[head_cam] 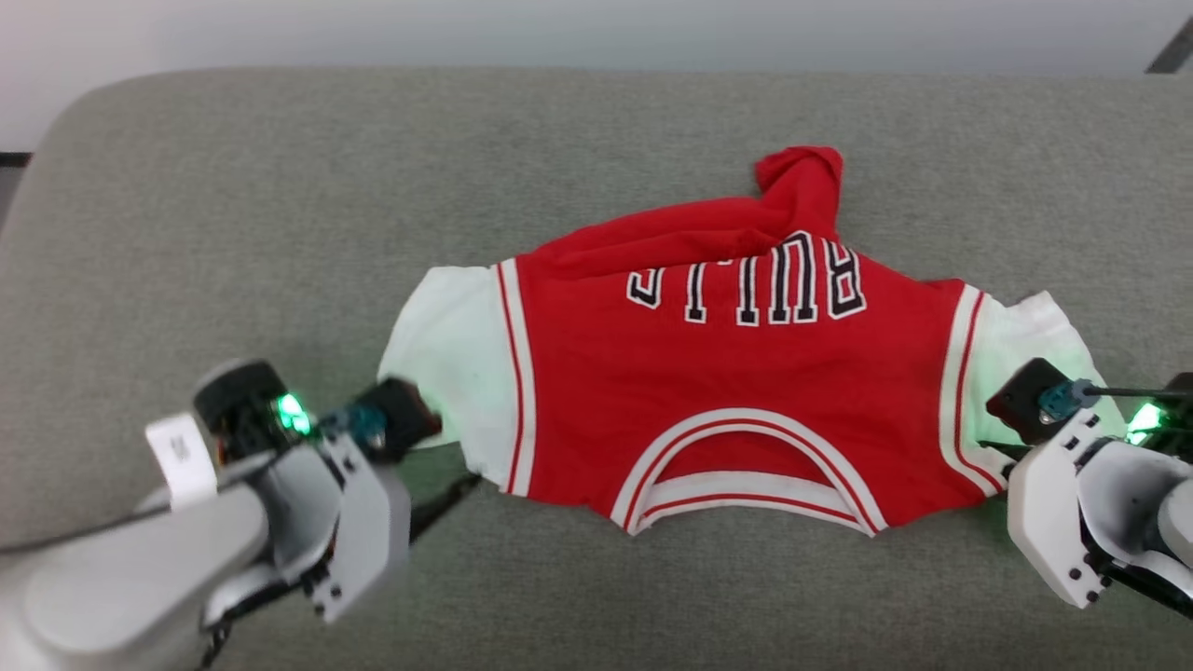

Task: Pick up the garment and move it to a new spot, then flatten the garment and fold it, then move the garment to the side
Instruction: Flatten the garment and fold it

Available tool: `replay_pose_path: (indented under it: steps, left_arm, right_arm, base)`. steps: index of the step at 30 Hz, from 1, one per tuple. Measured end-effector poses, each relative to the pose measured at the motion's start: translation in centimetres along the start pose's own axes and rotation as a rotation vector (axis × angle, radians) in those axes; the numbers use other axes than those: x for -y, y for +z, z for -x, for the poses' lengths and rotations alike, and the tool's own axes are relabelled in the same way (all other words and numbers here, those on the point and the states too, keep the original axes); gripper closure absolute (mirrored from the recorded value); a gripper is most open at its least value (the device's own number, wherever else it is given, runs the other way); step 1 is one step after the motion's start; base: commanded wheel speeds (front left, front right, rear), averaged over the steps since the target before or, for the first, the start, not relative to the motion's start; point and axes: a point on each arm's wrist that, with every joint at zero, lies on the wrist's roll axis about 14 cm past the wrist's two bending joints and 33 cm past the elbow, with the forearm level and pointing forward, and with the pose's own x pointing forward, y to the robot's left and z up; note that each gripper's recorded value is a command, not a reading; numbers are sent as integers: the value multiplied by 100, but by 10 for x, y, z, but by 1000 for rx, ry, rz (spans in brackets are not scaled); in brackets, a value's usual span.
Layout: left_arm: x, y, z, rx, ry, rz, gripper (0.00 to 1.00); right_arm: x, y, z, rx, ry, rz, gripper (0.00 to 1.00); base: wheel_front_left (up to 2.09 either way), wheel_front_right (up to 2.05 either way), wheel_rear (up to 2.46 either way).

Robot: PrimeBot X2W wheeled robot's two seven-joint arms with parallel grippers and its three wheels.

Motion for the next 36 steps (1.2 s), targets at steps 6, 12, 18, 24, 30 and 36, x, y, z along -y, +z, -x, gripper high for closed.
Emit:
replay_pose_path:
  steps: [6, 12, 18, 24, 30, 36]
  left_arm:
    - [6, 2, -23, -46, -44, -2, 0]
    - [10, -13, -40, -99, -63, 15, 0]
    - [5, -20, -45, -124, -52, 1, 0]
    - [4, -23, -45, -128, -41, 1, 100]
    - [-2, -23, -43, -99, -19, 43, 100]
    - [-34, 0, -26, 70, 71, 128, 100]
  right_arm:
    - [3, -1, -1, 7, -7, -14, 100]
    - [5, -3, -5, 10, -5, -26, 100]
    - [7, -3, -7, 15, -4, -28, 100]
    - [7, -2, -8, 26, -3, -33, 100]
    - [10, 6, -4, 84, -16, -26, 100]
    - [23, 36, 17, 271, -56, -106, 100]
  base:
    - [0, 0, 0]
    - [0, 0, 0]
    - [0, 0, 0]
    - [0, 0, 0]
    - [0, 0, 0]
    - [0, 0, 0]
